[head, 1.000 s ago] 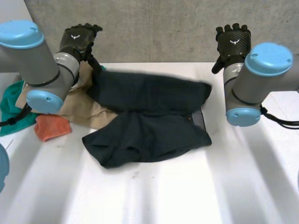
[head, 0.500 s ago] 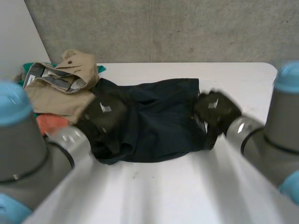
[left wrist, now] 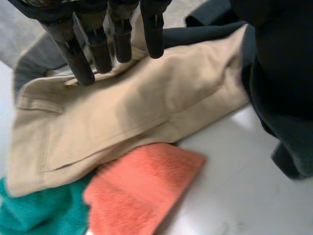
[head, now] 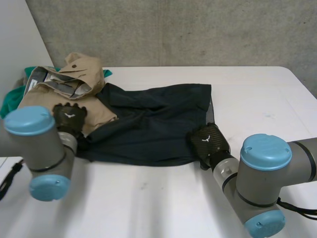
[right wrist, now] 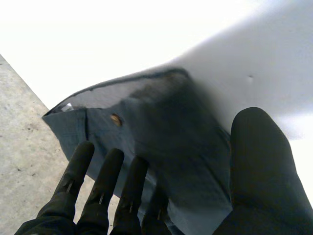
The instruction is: Fold the laundry.
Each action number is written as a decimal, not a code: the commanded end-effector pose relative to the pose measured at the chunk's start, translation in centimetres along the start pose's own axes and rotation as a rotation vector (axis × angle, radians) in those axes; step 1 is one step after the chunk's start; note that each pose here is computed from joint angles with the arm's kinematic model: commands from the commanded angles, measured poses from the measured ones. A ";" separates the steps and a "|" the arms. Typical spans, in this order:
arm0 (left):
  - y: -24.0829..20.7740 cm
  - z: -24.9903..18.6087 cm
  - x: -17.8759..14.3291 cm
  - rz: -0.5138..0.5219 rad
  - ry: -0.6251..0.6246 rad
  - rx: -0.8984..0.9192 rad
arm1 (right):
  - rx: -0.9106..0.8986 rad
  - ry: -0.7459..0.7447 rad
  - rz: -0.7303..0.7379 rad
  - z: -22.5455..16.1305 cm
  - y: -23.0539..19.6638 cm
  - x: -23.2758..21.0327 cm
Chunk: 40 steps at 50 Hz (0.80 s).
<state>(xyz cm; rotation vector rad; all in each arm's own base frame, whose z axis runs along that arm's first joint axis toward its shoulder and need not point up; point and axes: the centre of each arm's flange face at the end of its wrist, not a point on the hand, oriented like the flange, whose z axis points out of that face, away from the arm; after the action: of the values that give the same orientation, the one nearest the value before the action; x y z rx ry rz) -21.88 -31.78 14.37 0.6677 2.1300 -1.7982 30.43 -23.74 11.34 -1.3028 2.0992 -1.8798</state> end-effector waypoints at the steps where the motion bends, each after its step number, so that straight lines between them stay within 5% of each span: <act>1: -0.8 -2.6 -0.5 -0.054 0.097 0.043 | 0.014 0.023 -0.018 0.2 -0.1 0.2; 23: 1.3 -7.9 1.4 0.087 0.506 0.082 | -0.025 0.026 -0.011 -1.1 -1.0 1.6; 40: 3.0 -5.8 1.8 0.135 0.495 -0.017 | -0.050 0.042 -0.004 -0.9 -0.8 2.5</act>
<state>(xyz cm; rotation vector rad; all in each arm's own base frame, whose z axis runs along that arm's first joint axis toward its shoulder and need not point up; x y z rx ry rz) -21.36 -25.53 12.34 1.2960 2.3126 -1.7203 28.92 -24.25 13.32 -1.2921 2.1701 -1.8875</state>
